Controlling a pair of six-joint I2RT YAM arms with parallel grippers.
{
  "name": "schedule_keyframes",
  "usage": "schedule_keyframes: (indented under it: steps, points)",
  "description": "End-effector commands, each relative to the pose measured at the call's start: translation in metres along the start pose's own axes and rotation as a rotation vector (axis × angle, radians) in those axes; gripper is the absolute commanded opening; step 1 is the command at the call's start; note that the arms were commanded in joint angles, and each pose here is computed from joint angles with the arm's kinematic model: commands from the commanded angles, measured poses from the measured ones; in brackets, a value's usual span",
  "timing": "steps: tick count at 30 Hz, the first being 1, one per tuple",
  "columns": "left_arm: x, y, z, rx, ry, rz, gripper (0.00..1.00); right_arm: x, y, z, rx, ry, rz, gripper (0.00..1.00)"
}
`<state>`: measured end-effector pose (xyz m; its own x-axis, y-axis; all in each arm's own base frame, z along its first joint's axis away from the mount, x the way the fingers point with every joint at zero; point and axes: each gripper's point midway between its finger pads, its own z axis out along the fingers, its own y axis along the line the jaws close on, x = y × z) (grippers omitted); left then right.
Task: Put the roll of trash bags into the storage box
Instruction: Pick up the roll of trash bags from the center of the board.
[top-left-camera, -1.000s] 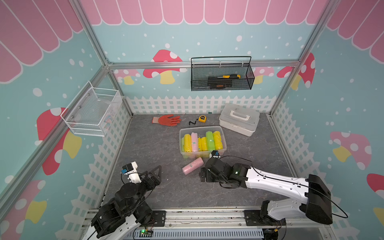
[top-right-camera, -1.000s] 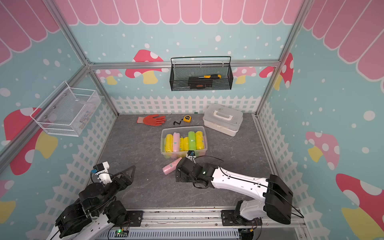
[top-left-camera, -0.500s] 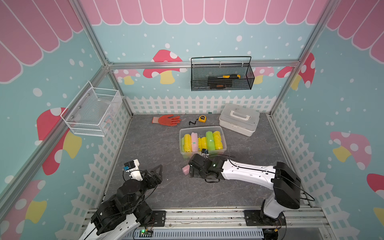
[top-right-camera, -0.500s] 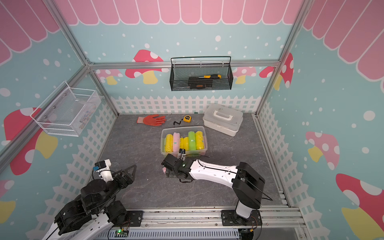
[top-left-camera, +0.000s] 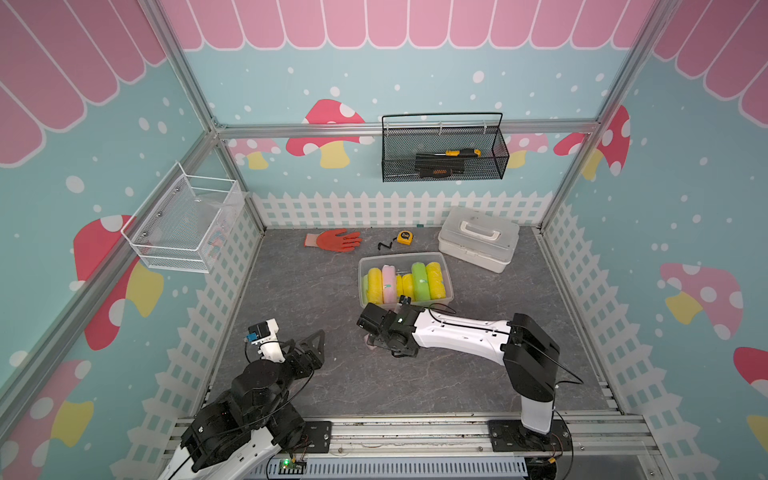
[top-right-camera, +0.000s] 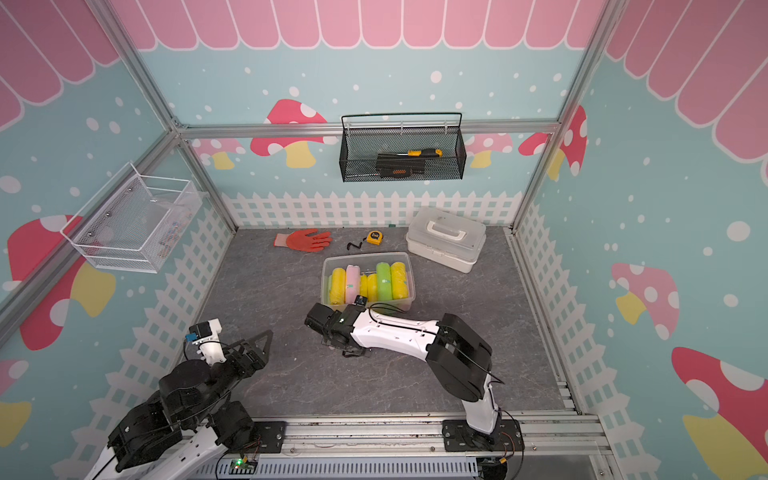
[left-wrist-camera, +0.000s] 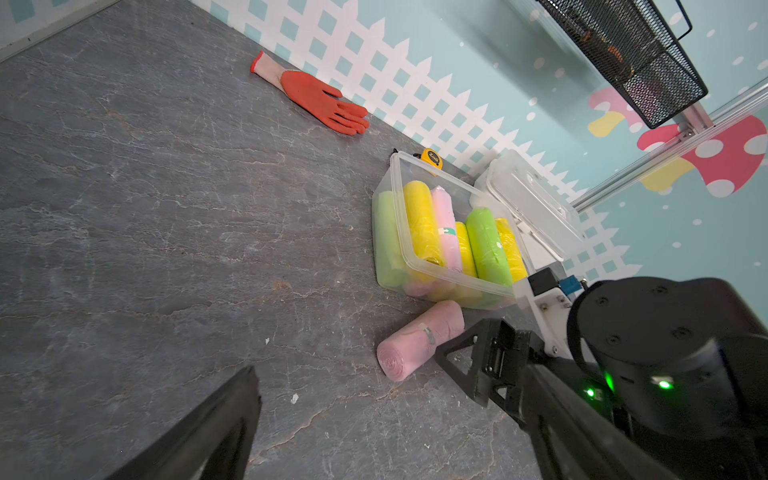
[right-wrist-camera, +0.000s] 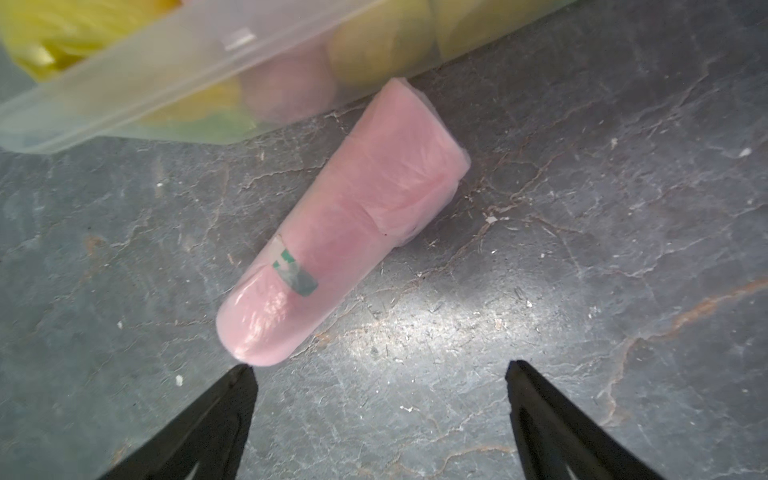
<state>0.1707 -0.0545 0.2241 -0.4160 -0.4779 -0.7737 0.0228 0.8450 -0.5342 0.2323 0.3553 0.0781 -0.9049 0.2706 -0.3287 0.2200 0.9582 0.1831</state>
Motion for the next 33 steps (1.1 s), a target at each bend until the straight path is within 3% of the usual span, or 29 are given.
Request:
schedule_keyframes:
  steps: [1, 16, 21, 26, 33]
  points:
    - [-0.003, -0.002, -0.005, 0.014, -0.001, 0.01, 0.99, -0.006, 0.0, 0.006, 0.05, -0.024, 0.023, 0.95]
    - [-0.003, -0.001, -0.006, 0.017, -0.005, 0.001, 0.99, -0.014, 0.007, 0.038, 0.125, -0.023, 0.056, 0.95]
    - [-0.002, 0.001, -0.006, 0.01, -0.007, -0.001, 0.99, -0.019, 0.015, 0.053, 0.133, -0.011, 0.041, 0.84]
    - [-0.004, 0.002, -0.007, 0.009, -0.013, -0.005, 0.99, -0.026, 0.026, 0.052, 0.129, -0.006, -0.078, 0.61]
    - [-0.004, 0.004, -0.008, 0.005, -0.022, -0.013, 0.99, -0.023, 0.001, 0.054, 0.204, -0.009, -0.116, 0.56]
